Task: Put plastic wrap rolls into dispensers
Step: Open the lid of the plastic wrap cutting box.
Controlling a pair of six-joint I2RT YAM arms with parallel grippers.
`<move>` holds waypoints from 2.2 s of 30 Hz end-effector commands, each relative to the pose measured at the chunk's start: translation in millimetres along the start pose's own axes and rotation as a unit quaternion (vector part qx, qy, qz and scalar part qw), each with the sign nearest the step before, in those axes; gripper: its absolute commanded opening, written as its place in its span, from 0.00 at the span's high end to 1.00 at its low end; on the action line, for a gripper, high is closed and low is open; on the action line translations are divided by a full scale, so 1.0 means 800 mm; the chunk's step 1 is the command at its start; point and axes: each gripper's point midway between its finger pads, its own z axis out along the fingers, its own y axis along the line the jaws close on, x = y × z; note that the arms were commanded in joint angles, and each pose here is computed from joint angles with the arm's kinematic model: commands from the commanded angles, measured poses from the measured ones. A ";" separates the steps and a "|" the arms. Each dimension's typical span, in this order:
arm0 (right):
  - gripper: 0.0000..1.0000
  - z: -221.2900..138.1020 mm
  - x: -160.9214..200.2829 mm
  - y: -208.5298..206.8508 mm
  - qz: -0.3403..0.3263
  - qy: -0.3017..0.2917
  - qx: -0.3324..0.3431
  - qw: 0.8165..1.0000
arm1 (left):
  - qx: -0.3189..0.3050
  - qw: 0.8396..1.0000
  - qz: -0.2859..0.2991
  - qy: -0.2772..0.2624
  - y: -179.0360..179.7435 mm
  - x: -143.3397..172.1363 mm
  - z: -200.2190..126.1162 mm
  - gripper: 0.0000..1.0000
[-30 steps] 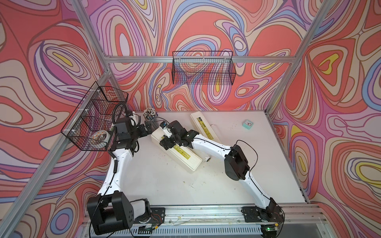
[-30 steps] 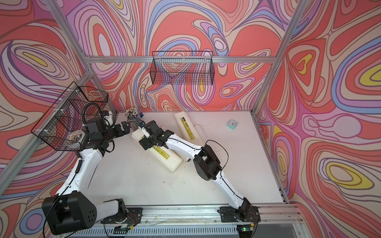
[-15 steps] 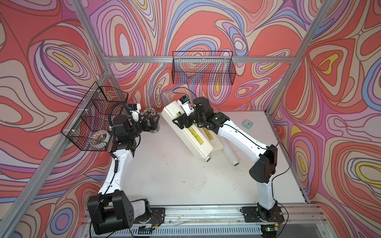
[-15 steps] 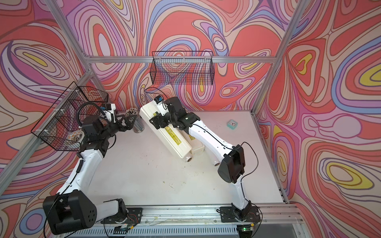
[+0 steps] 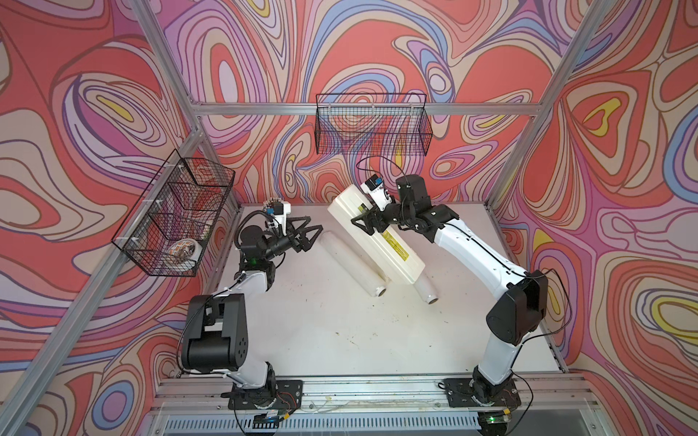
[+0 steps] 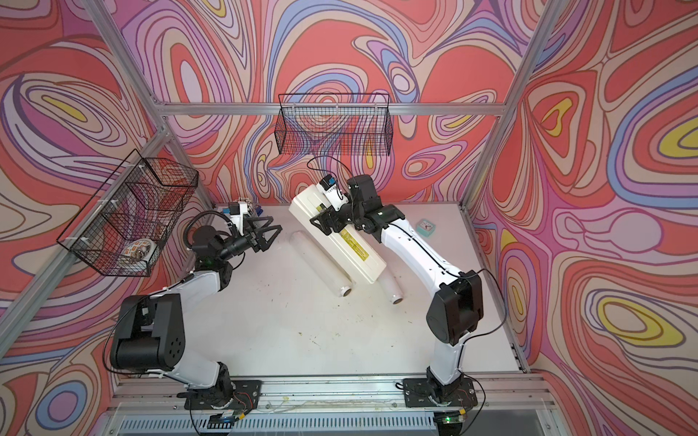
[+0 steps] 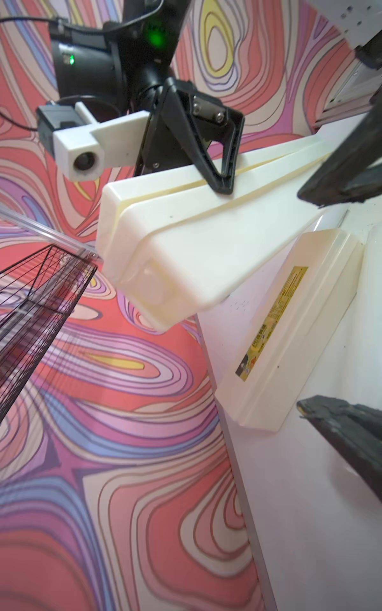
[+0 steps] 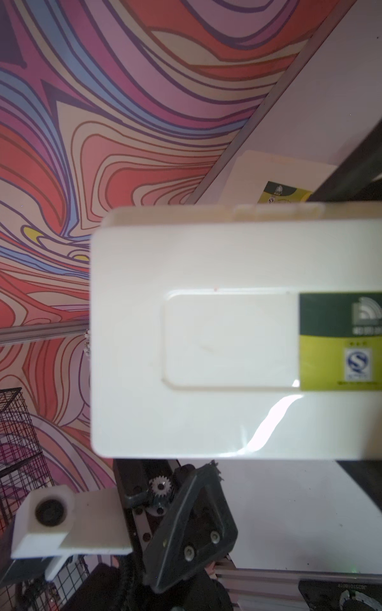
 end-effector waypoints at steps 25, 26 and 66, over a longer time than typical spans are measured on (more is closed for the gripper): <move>0.33 -0.053 -0.017 0.049 -0.026 -0.079 -0.203 0.976 | 0.151 0.984 0.090 -0.028 -0.083 -0.017 0.078 0.00; 0.33 -0.054 -0.017 0.050 -0.026 -0.079 -0.207 0.975 | 0.156 0.983 0.090 -0.026 -0.086 -0.017 0.079 0.00; 0.25 -0.033 0.001 0.057 -0.001 -0.068 -0.262 0.963 | 0.207 0.976 0.063 -0.017 -0.124 -0.024 0.109 0.04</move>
